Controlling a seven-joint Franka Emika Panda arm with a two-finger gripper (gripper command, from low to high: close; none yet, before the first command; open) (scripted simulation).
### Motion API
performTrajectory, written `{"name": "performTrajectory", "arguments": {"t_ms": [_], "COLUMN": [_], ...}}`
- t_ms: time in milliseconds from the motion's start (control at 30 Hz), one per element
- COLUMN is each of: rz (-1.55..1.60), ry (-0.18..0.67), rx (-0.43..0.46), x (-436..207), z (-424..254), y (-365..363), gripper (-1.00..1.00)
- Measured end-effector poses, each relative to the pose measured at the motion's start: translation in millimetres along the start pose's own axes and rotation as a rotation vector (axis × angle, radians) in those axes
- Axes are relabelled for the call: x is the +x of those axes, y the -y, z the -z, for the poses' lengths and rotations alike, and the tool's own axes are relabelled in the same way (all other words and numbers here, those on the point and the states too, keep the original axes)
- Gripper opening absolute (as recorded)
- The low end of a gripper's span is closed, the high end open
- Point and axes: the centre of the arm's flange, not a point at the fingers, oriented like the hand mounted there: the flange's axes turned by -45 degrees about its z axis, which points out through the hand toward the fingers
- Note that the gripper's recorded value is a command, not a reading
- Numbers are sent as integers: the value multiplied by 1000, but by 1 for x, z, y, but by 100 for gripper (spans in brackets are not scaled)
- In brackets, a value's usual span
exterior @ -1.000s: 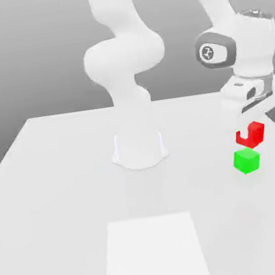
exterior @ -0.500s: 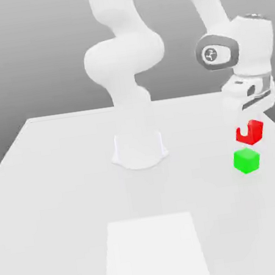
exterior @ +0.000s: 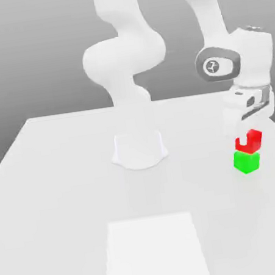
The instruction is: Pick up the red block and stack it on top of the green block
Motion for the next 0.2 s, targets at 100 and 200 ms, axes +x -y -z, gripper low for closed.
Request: {"name": "performTrajectory", "arguments": {"t_ms": [100,200], "rz": [-1,-1], "ry": [4,8], "rx": [5,12], "x": [-1,-2], "z": [-5,-11], "y": [0,1], "gripper": [-100,-100]}}
